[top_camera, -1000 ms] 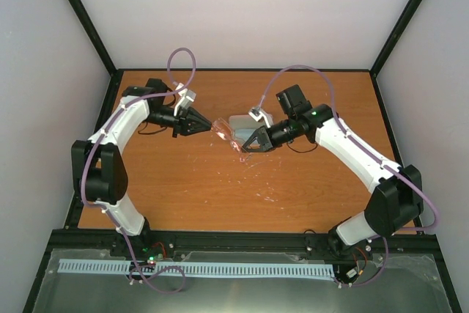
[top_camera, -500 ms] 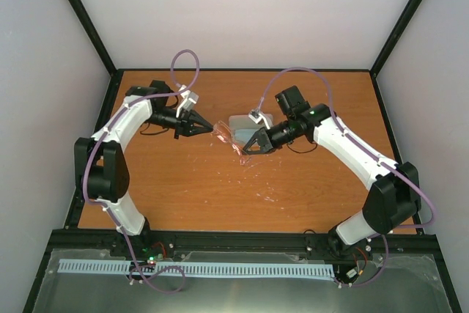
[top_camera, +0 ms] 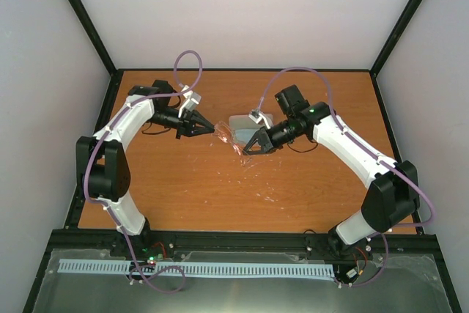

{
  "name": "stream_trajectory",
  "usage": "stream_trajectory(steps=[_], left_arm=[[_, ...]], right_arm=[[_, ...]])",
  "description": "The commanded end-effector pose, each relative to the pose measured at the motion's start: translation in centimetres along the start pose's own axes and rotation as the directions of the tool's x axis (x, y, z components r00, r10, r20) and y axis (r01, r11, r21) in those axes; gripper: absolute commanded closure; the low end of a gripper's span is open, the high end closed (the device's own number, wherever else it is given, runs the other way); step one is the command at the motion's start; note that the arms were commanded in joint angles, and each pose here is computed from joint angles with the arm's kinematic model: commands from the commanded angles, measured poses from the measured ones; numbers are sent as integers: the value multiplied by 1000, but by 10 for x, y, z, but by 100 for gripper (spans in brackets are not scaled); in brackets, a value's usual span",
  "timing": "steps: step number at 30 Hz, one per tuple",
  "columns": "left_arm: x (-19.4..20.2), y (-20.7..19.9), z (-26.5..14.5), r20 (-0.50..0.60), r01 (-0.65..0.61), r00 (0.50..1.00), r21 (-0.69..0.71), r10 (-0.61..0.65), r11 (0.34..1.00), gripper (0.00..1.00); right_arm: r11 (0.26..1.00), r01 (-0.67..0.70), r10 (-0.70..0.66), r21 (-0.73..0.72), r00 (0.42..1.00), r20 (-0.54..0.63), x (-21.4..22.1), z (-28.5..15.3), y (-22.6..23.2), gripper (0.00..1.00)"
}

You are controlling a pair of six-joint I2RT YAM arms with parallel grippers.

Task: Organize the sunglasses
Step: Adjust the sunglasses.

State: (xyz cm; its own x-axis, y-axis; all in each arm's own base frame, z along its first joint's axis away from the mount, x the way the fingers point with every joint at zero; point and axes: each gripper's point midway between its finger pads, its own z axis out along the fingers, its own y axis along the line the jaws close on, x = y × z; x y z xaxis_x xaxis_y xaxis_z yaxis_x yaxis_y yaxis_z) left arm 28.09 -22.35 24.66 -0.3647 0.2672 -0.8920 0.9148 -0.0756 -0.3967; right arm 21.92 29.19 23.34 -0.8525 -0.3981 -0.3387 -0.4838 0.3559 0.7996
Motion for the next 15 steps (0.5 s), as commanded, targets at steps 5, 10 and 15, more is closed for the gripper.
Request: stream_trajectory(steps=[5, 10, 15], left_arm=[[-12, -12, 14, 22, -31, 999, 62, 29, 998, 99], [-11, -12, 14, 20, -12, 1000, 61, 11, 998, 99], [-11, -13, 14, 18, 2, 1000, 60, -4, 998, 99]], right_arm=[[993, 118, -116, -18, 990, 79, -31, 1, 10, 97], [994, 102, -104, 25, 990, 98, -36, 1, 2, 92], [996, 85, -89, 32, 988, 126, -38, 0, -4, 93]])
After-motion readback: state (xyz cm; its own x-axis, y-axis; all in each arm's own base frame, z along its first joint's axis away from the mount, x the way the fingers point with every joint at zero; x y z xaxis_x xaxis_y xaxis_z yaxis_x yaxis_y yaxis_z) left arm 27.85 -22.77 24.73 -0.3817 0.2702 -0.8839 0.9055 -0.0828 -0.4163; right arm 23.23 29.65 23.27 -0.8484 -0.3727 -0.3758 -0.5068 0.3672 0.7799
